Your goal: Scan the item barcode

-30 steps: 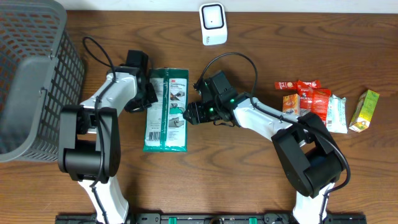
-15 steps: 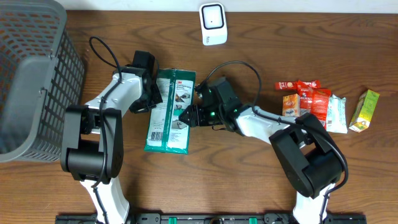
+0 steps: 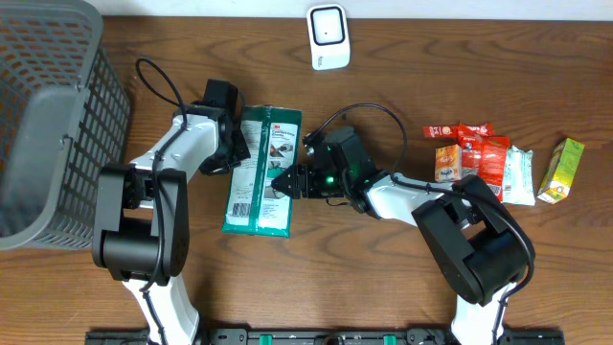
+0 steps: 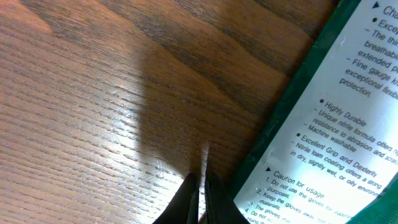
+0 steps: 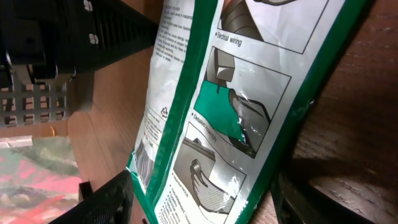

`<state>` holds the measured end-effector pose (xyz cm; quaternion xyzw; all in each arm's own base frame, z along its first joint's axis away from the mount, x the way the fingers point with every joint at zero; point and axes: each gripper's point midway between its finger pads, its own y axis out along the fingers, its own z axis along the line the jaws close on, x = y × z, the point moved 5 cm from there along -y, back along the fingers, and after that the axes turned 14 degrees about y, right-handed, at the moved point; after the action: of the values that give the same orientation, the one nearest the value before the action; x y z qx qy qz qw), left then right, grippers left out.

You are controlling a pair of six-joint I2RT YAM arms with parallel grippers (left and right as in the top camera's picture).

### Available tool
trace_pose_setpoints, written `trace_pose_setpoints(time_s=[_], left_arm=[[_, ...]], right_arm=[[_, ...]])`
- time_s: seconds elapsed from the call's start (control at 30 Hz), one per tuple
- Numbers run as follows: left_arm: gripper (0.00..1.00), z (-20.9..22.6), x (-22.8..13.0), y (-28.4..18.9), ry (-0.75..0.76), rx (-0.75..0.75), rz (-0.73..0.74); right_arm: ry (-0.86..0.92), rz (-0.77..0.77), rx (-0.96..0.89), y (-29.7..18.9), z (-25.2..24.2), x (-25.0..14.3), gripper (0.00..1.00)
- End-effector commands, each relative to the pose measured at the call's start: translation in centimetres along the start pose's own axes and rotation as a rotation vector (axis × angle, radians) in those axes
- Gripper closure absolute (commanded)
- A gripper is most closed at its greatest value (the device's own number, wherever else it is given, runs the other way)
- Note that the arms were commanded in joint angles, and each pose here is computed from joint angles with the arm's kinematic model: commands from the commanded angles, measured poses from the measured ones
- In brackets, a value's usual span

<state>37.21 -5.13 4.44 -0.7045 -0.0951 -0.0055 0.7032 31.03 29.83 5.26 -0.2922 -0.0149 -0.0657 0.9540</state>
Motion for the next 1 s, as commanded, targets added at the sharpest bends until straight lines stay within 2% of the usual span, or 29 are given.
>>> trace_pose_setpoints(time_s=[0.0,0.37,0.5,0.7,0.77,0.93,0.97], left_arm=[[0.92,-0.8,-3.3,3.3,-0.007,-0.061,0.153],[0.92,-3.5,-4.4,3.2,0.068,-0.082,0.168],[0.92,-4.2,-4.7,3.1,0.091,-0.083,0.168],[0.92,-4.4,-4.8,3.1,0.096,-0.083,0.17],[0.92,-4.4,-4.8,3.1,0.096,-0.083,0.167],[0.91,-4.4,-4.8,3.1,0.097,-0.082,0.165],[0.91,-4.3,-4.7,3.1,0.097,-0.079,0.164]], right_arm=[[0.009,-0.001,-0.009,0.1,0.0,-0.6,0.33],[-0.055,-0.024,0.047,0.7,1.6,-0.6,0.34],[-0.079,-0.042,0.076,0.6,2.3,-0.3,0.43],[-0.108,-0.053,0.09,0.6,2.6,-0.1,0.51],[-0.111,-0.053,0.089,0.6,2.6,-0.1,0.55],[-0.188,-0.043,0.067,0.6,2.1,-0.3,0.76],[-0.184,-0.041,0.063,0.6,2.0,-0.3,0.76]])
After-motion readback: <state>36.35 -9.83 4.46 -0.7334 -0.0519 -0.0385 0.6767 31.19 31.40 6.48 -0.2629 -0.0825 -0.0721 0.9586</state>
